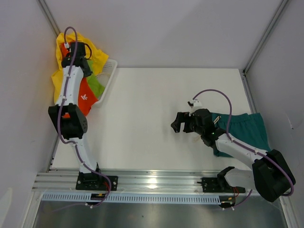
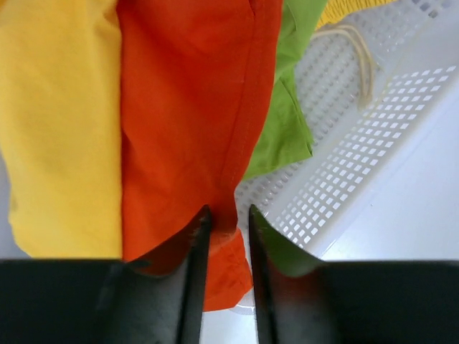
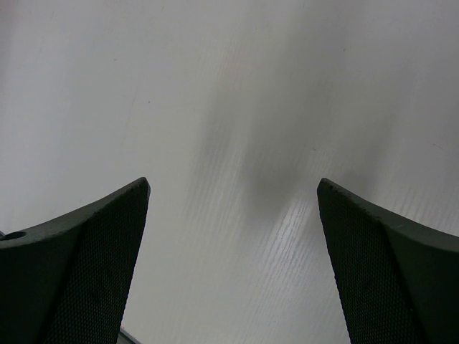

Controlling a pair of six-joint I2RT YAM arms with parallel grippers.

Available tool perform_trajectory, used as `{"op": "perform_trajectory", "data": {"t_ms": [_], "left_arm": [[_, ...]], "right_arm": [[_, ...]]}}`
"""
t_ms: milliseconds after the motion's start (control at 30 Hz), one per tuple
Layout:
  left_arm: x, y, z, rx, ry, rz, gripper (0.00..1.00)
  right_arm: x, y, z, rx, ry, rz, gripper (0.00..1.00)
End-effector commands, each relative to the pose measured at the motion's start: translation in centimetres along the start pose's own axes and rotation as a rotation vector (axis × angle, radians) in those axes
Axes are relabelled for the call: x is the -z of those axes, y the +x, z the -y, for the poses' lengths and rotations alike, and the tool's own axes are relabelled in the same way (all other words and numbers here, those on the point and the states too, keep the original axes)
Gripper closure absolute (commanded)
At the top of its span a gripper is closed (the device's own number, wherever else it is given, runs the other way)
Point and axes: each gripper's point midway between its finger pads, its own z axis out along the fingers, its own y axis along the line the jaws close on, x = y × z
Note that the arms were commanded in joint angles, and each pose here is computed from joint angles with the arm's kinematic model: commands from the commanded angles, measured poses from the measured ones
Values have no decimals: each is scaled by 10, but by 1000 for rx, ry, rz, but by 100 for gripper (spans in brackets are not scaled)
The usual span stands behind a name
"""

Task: Fold and stack the shorts

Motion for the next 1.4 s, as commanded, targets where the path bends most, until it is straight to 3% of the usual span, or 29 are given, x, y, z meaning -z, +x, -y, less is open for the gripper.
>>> {"op": "perform_trajectory", "data": {"t_ms": [0,100,200,367,633,733,767,867,967,1067,1200,1300,1367], "left_arm": [[7,15,11,-55,44,-45,67],[9,22,11,-80,24,-36,45],[6,23,13,-82,22,-39,29],[-8,19,8,-102,-42,-45,22],[-20,14,-15,-95,-162,-40,36],[-19,6,-19,-79,-170,-10,54],[-20,5,-21,-76,-173,-8,70],[-16,0,-26,-62,-190,4,100],[-2,-10,-28,-45,-188,38,100],[40,-44,-22,-14,-129,148,100],[114,-88,13,-18,70,308,100],[221,-122,48,-23,254,544,100],[313,-153,33,53,351,760,100]], "right_arm": [[-1,-22,-9,-2,-17,59,1],[-1,-21,-11,-4,-25,54,1],[-1,-22,-12,-4,-31,56,1],[0,-21,-11,-3,-27,54,1],[0,-22,-12,-1,-33,57,1],[-1,-19,-12,-1,-33,48,0],[-1,-19,-11,-1,-31,48,1],[0,-20,-12,0,-32,50,0],[-1,-20,-11,0,-32,50,1],[-1,-18,-11,2,-31,46,0],[0,-19,-11,4,-29,48,1],[-1,-19,-9,4,-23,49,1],[-1,-17,-9,4,-21,45,1]]}}
